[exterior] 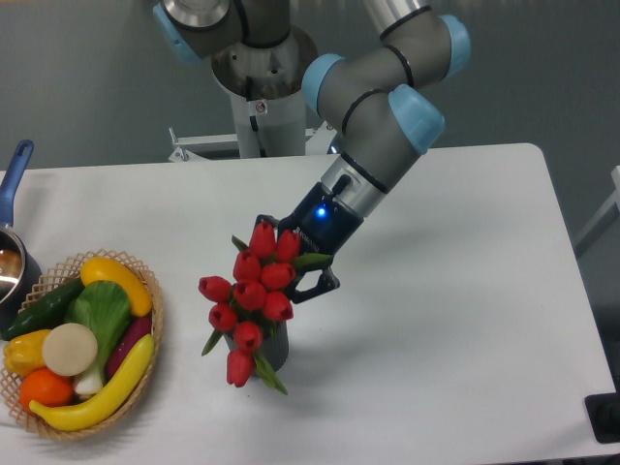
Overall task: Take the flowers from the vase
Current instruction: 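Lift the gripped tulip bunch up out of the vase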
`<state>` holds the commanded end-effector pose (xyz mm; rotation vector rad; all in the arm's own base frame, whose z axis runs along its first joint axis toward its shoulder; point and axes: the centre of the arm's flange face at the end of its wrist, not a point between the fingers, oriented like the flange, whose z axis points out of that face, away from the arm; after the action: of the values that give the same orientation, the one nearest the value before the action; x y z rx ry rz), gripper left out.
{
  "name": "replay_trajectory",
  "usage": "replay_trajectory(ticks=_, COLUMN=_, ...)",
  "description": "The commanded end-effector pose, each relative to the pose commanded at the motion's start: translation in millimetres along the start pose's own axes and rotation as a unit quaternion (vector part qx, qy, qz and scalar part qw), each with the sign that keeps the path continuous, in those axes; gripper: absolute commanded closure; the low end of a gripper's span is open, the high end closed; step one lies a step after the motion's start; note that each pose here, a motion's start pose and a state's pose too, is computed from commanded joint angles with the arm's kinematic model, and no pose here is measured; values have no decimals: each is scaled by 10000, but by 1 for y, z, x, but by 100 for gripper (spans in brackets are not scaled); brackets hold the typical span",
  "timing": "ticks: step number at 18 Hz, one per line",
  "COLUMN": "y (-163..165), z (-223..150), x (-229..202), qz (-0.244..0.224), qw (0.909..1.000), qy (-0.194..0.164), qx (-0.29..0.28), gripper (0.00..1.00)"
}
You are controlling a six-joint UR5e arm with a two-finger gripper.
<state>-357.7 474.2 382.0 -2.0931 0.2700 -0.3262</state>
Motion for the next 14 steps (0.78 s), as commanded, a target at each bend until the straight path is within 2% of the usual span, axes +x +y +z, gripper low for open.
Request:
replay_trajectory(ticks=6, y=-27, z=-33, x=-5, qz=-163, qw=9987, qy=-105, qx=477, gripper=61)
replay_trajectory(ticks=14, y=-57, z=-86, x=-14, qz=-582, qw=9916, qy=-209, qx=1137, gripper=61)
